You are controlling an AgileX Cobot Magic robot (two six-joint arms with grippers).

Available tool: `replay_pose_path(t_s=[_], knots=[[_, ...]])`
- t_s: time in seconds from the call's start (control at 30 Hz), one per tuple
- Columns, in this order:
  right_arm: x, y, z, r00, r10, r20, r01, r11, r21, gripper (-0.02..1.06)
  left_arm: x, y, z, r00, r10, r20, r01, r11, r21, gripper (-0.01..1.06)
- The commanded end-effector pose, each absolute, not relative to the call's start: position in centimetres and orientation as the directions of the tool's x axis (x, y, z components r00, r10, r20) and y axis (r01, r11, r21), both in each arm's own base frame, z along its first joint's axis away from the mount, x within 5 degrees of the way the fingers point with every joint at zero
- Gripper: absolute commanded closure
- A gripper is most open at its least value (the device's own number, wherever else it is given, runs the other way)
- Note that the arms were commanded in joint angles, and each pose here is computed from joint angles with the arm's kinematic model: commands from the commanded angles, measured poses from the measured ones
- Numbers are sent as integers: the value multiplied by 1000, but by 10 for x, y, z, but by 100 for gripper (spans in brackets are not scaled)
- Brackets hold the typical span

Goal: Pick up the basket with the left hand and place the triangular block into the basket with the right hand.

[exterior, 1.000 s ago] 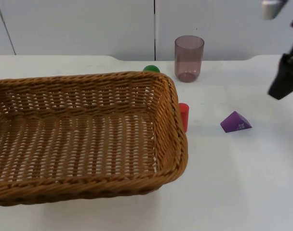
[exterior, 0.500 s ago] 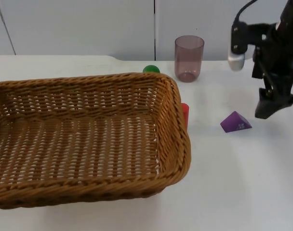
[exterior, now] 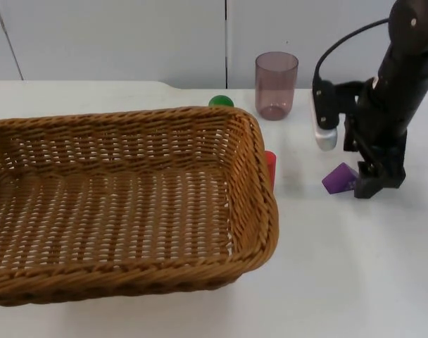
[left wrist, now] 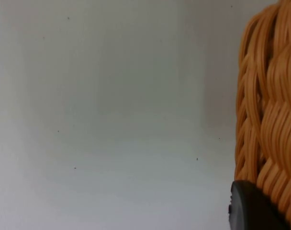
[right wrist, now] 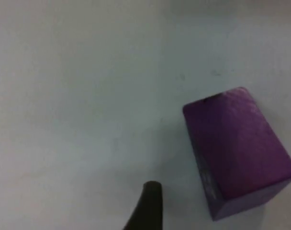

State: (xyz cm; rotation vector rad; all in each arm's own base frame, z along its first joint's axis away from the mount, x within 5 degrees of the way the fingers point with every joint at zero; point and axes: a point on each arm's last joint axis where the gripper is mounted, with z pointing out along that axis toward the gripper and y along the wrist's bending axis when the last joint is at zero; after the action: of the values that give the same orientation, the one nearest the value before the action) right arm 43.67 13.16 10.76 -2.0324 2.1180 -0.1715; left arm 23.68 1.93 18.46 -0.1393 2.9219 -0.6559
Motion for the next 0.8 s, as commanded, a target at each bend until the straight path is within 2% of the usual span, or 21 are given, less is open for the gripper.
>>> replay_pose_path(t_s=[0.0,0.3,0.4,0.43,0.47,0.5,0.53,0.63,0.67,0.77], knots=[[437,135,104,-3,-998,-59,-974,17,-226,30,236,18,189,-983,-135,-128,-63,890,-451,105],[439,136,93,7,-998,-60,-974,7,-225,33,236,18,189,-982,-136,-131,-64,891,-449,105],[438,136,86,19,-998,-54,-977,-7,-211,50,236,18,189,-982,-137,-132,-64,892,-448,105],[438,136,85,19,-998,-54,-978,-7,-209,53,237,18,189,-981,-138,-134,-64,892,-448,105],[438,136,84,19,-998,-53,-978,-7,-206,61,237,18,189,-981,-138,-134,-64,892,-448,105],[438,136,84,19,-998,-53,-978,-7,-206,61,237,18,189,-981,-138,-134,-64,892,-448,105],[438,136,83,17,-998,-54,-979,-6,-204,77,237,18,189,-981,-138,-134,-64,892,-448,105],[437,136,94,-3,-998,-56,-978,15,-210,104,237,18,189,-981,-138,-134,-64,892,-448,105],[437,136,94,-3,-998,-56,-978,15,-210,104,237,18,189,-981,-138,-134,-64,892,-448,105],[430,133,121,-92,-994,-61,-979,101,-175,105,237,18,189,-981,-138,-134,-64,892,-448,105]])
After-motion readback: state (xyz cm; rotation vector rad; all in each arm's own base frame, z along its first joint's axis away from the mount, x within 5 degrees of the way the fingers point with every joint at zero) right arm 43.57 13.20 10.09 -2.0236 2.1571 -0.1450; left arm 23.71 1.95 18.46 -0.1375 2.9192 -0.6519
